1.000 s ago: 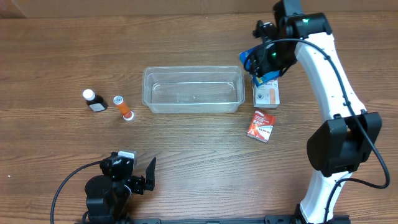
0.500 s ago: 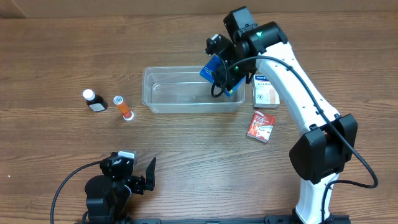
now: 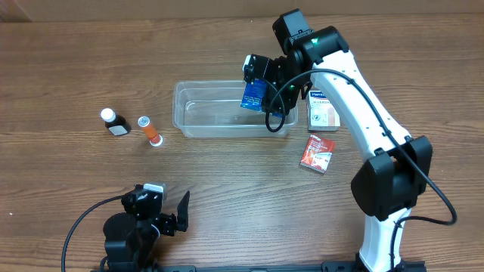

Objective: Pack container
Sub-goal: 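Lift the blue box and lower it into the clear container, release, then move the right gripper to the white Hansaplast box and grasp it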

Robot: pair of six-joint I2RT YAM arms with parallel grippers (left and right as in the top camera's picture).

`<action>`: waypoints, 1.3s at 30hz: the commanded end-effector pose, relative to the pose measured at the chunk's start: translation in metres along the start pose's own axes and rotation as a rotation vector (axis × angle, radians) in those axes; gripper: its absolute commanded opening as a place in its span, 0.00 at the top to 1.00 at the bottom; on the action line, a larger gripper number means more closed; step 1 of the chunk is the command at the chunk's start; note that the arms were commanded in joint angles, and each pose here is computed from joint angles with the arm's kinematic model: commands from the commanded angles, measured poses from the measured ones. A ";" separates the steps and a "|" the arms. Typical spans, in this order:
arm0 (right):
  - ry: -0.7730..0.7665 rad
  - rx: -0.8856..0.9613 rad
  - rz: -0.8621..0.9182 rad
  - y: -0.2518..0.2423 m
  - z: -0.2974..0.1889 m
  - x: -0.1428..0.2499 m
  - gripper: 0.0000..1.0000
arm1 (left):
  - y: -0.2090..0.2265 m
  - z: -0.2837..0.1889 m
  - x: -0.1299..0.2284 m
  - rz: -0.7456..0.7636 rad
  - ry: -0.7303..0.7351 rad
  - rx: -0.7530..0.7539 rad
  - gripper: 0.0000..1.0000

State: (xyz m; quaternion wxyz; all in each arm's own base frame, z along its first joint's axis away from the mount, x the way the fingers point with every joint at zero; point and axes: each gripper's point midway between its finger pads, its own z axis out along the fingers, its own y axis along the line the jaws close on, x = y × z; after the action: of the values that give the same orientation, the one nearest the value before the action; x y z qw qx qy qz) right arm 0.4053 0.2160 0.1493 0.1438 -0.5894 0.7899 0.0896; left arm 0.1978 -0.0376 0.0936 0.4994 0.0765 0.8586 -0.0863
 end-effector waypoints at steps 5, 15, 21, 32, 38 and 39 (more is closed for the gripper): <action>0.037 -0.069 -0.055 -0.001 0.037 0.010 0.24 | -0.001 0.000 0.000 0.016 -0.006 0.006 0.00; 0.071 -0.052 -0.050 -0.006 0.044 0.015 0.16 | -0.001 0.000 0.000 0.016 -0.006 0.006 0.00; 0.071 -0.019 -0.041 -0.013 0.043 0.014 0.16 | -0.001 0.000 0.000 0.016 -0.006 0.006 0.00; -0.215 0.319 0.718 -0.099 -0.115 -0.005 0.00 | -0.001 0.000 0.000 0.016 -0.006 0.006 0.00; -0.214 0.173 1.152 -0.120 -0.127 0.093 0.00 | -0.001 0.000 0.000 0.016 -0.006 0.006 0.00; -0.212 0.139 1.189 -0.120 -0.125 0.105 0.00 | -0.001 0.000 0.000 0.016 -0.006 0.006 0.00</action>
State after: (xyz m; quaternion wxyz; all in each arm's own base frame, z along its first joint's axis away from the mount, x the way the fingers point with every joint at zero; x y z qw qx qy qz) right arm 0.4844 0.0534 0.2405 0.2099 -0.0772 0.9695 0.0999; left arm 0.1978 -0.0376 0.0936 0.4994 0.0765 0.8586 -0.0863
